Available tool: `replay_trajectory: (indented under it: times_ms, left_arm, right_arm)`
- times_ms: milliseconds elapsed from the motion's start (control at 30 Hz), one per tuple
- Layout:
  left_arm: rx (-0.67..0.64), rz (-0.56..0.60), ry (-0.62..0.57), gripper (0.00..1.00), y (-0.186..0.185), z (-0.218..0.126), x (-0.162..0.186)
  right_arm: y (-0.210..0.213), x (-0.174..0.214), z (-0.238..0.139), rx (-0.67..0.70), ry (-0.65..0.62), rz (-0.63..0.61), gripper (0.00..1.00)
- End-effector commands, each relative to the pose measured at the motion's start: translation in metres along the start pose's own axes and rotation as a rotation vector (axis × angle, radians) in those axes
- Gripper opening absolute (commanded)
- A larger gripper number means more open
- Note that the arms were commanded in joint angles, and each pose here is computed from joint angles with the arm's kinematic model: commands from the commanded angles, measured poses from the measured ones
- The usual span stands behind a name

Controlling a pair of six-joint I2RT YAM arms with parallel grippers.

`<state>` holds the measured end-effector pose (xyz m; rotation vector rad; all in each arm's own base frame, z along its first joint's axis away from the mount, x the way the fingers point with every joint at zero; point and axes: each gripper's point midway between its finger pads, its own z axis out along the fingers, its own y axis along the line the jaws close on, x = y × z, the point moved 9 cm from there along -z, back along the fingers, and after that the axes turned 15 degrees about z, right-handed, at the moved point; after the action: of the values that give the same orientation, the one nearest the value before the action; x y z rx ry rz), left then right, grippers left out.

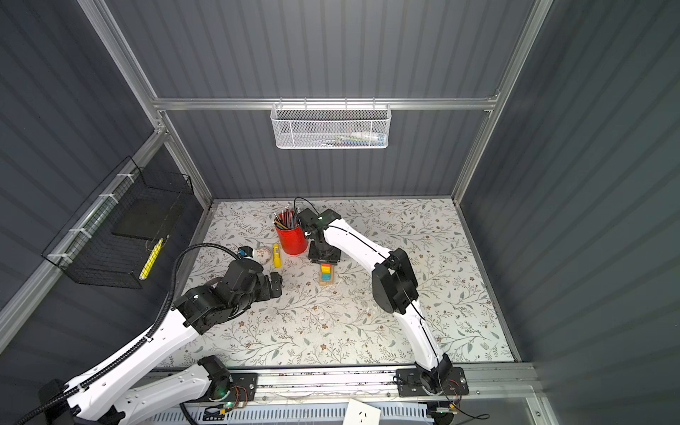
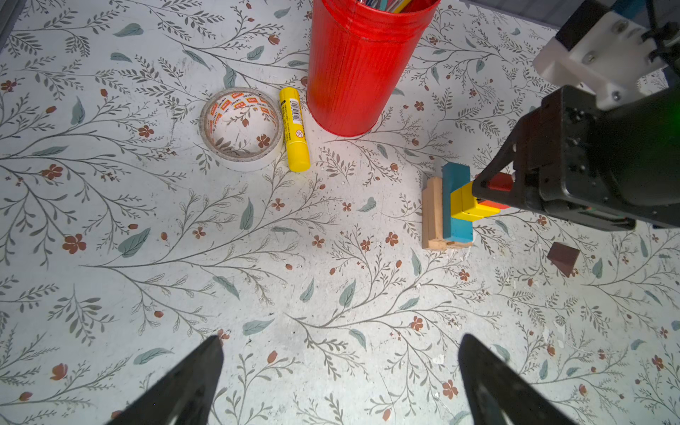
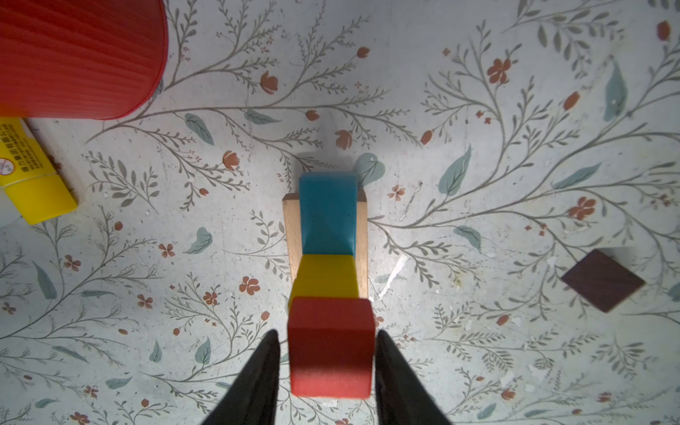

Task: Build the wood block tower
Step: 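Press the red cube down onto the T cube and open the right gripper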

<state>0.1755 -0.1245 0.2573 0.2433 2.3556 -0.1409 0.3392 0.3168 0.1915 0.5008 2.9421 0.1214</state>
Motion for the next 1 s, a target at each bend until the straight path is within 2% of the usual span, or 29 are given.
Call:
replay_trajectory:
  times_ms: [0, 200, 967]
  left_arm:
    - [-0.023, 0.013, 0.004, 1.0, 0.002, 0.003, 0.001]
    - [-0.022, 0.01, 0.002, 0.99, 0.002, 0.002, 0.001]
    - [-0.025, 0.008, 0.007, 1.0, 0.003, 0.003, 0.002]
  right_arm:
    - [-0.001, -0.003, 0.004, 0.021, 0.002, 0.009, 0.46]
    - [-0.001, -0.004, 0.008, 0.027, 0.01, 0.004, 0.47]
    - [0.001, -0.003, 0.017, 0.041, 0.026, -0.031, 0.37]
